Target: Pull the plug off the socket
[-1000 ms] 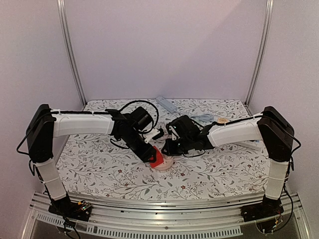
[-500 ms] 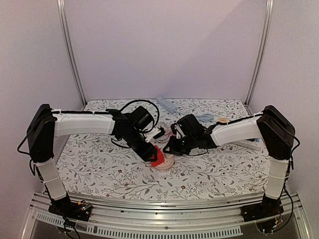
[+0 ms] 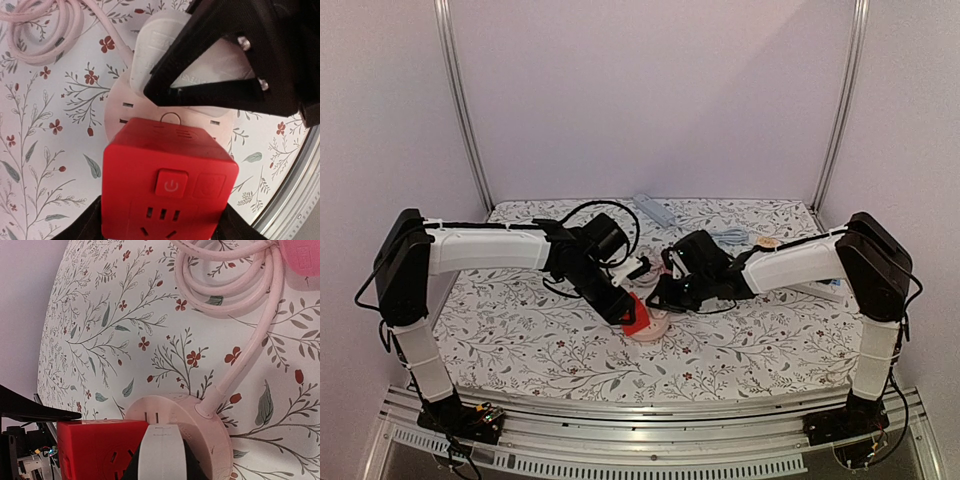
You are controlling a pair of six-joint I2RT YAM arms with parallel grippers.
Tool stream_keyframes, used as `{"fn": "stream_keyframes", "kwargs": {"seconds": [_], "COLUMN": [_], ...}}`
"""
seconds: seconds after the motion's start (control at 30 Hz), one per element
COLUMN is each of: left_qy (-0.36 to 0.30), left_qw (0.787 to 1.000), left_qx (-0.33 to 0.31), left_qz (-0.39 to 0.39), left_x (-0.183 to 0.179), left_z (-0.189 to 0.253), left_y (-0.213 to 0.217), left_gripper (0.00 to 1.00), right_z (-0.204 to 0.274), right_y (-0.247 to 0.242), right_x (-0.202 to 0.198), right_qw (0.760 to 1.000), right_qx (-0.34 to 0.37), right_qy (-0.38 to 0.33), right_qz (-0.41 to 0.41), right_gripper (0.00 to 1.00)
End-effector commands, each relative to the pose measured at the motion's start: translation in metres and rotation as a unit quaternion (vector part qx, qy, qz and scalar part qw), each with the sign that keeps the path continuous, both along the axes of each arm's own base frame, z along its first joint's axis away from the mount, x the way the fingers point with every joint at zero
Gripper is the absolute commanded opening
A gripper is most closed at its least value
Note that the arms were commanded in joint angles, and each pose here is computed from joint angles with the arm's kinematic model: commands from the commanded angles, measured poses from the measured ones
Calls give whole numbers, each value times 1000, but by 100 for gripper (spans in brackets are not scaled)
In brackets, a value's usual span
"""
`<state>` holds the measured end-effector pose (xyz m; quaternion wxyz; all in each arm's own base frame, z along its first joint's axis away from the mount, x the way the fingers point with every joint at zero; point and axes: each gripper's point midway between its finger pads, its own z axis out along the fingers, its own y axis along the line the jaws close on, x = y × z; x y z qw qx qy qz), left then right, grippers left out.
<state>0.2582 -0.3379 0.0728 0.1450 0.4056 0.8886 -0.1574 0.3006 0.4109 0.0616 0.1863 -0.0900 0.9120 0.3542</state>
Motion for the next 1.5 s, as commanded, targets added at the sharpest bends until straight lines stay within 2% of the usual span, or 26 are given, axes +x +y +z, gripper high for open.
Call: {"fn": "stream_keyframes", "kwargs": {"seconds": [0.0, 0.27, 0.5, 0.97, 1.47], "left_qy": [27, 28, 31, 30, 25], "left_qw": [999, 999, 999, 999, 999], "left_qx": [17, 18, 19, 24, 22], "left_qz": [6, 10, 11, 13, 17], "left_x": [-9, -7, -7, -6, -1], "left_z": [-22, -22, -24, -26, -22], "left_y": [-1, 1, 1, 2, 2], "left_gripper": [39, 38, 38, 38, 37], "right_z": [29, 23, 22, 31, 39], "right_y": [22, 8, 3, 2, 0], "right_x": [-25, -30, -28, -13, -17], "right_qw": [998, 992, 991, 1000, 1000], "right_qx": [-3, -81, -90, 14, 10], "right_qy": [-37, -78, -80, 4, -22], "right_qz": [51, 65, 56, -11, 17], "right_gripper": [0, 0, 0, 0, 0]}}
